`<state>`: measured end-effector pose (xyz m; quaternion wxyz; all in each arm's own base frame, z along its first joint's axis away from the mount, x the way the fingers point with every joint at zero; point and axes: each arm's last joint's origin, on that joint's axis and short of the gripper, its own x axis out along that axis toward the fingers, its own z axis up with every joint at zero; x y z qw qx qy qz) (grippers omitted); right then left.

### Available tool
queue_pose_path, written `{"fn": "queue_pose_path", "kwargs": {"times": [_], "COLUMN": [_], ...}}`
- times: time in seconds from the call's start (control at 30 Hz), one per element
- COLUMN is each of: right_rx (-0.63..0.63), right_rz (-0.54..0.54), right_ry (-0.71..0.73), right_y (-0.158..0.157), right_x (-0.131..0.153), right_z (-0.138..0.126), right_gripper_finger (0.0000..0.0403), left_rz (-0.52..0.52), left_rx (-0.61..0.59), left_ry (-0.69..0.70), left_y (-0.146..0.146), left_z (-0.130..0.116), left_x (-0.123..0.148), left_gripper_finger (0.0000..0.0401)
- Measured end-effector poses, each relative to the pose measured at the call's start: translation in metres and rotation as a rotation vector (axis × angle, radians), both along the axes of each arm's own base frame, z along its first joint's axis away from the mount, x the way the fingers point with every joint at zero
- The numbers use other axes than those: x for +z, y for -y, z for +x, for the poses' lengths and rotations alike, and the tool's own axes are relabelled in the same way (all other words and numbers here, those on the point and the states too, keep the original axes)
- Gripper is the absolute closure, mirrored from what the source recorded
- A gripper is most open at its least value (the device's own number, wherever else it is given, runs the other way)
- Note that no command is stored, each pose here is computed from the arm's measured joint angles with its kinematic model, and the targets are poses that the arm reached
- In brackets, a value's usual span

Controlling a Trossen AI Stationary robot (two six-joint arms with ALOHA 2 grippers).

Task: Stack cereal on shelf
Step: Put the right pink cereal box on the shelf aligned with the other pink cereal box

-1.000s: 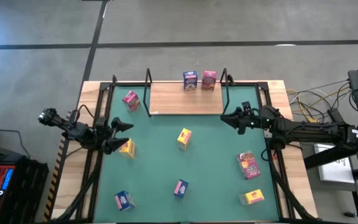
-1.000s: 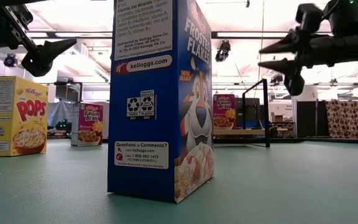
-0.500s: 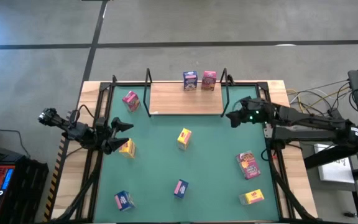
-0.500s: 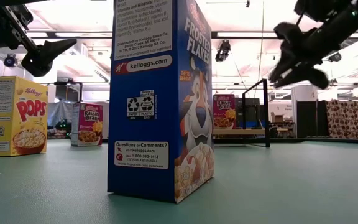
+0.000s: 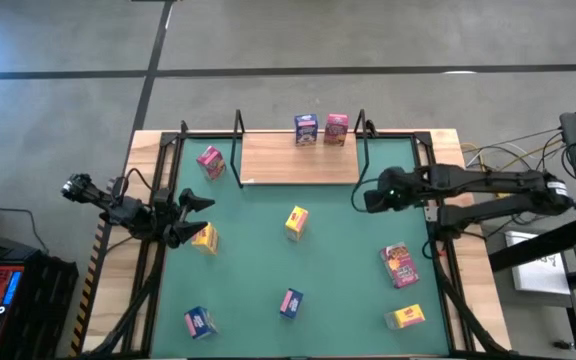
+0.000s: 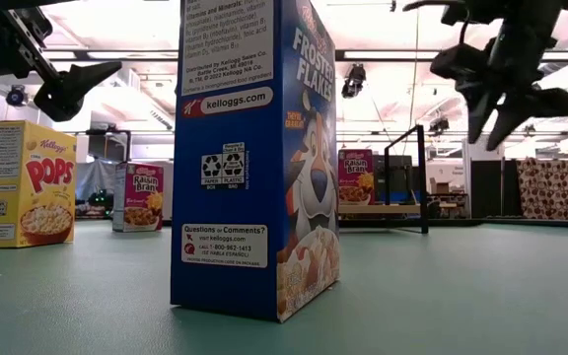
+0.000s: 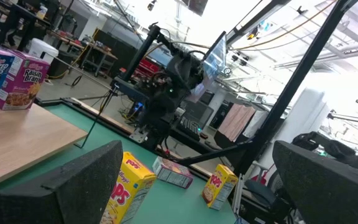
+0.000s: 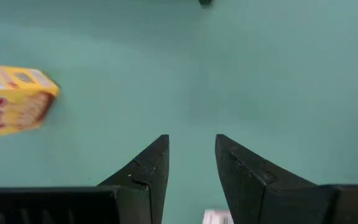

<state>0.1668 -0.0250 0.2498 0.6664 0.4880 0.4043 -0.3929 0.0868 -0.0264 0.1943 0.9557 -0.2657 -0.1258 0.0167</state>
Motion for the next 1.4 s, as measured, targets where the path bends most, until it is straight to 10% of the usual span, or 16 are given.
{"fn": "queue_pose_path", "kwargs": {"times": [0.93,1.4], "right_rx": [0.106,-0.200], "right_rz": [0.084,0.119], "right_ry": [-0.415,-0.390], "right_y": [-0.086,-0.134], "right_x": [-0.015,-0.022], "right_z": [0.034,0.025], "right_gripper_finger": [0.0284,0.0258], "left_rz": [0.000,0.000], "left_rx": [0.000,0.000], "left_ry": [0.000,0.000], "left_y": [0.000,0.000], "left_z": [0.000,0.000], "left_x": [0.000,0.000], "left_gripper_finger": [0.0003,0.0003]}}
